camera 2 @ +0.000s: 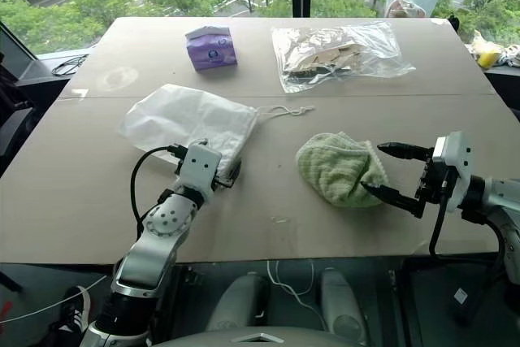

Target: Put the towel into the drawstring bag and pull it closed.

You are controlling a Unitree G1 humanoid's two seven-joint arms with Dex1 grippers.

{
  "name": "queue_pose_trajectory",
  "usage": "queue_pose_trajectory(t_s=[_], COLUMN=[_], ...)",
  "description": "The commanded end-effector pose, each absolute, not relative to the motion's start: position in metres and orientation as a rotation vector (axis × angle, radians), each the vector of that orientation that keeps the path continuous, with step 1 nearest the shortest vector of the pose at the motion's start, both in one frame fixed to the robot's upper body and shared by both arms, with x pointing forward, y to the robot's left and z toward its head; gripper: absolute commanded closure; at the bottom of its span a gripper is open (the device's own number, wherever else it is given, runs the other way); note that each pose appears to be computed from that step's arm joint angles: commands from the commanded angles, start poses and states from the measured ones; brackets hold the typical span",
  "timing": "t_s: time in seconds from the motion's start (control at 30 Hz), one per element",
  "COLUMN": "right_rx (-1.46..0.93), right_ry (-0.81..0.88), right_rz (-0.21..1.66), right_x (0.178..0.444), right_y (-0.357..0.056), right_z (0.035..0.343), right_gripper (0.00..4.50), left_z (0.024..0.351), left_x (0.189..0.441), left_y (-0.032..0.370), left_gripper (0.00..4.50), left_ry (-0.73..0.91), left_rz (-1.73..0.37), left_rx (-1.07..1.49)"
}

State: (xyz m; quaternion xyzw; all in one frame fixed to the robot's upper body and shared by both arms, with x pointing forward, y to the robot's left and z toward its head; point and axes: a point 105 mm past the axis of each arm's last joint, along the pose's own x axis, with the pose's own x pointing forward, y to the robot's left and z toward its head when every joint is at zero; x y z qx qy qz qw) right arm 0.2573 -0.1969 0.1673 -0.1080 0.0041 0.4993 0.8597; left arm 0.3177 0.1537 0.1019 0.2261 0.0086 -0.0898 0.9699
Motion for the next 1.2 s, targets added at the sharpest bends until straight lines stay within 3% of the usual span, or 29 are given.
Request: queue_pose_trajectory(t_s=[0.03,0.1,0.3,0.73,0.87,1.03,1.2], right_rx=[-0.238,-0.237,-0.233,-0.237,-0.238,-0.236,-0.214], right_ry=[-0.023,-0.024,-0.040,-0.044,-0.044,-0.051,-0.068], right_rz=[1.047,1.043,1.034,1.021,1.015,1.012,1.017], right_x=[0.257,0.257,0.260,0.260,0.261,0.262,0.264], right_y=[-0.194,-0.194,-0.196,-0.197,-0.197,-0.197,-0.194], right_z=[0.174,0.174,0.178,0.179,0.179,0.180,0.183], right_gripper=[0.00,0.00,0.00,0.00,0.00,0.00,0.00], left_z=[0.109,0.109,0.101,0.101,0.106,0.117,0.157], left_x=[0.318,0.319,0.319,0.321,0.322,0.324,0.327], left_y=[0.149,0.150,0.154,0.158,0.164,0.164,0.169], left_gripper=[0.30,0.69,3.26,3.26,4.42,4.42,4.42], left_ry=[-0.032,-0.023,0.024,0.050,0.024,-0.021,-0.126], left_rz=[-0.170,-0.149,-0.140,-0.115,-0.068,-0.080,-0.170], left_rx=[0.475,0.454,0.449,0.453,0.464,0.455,0.367])
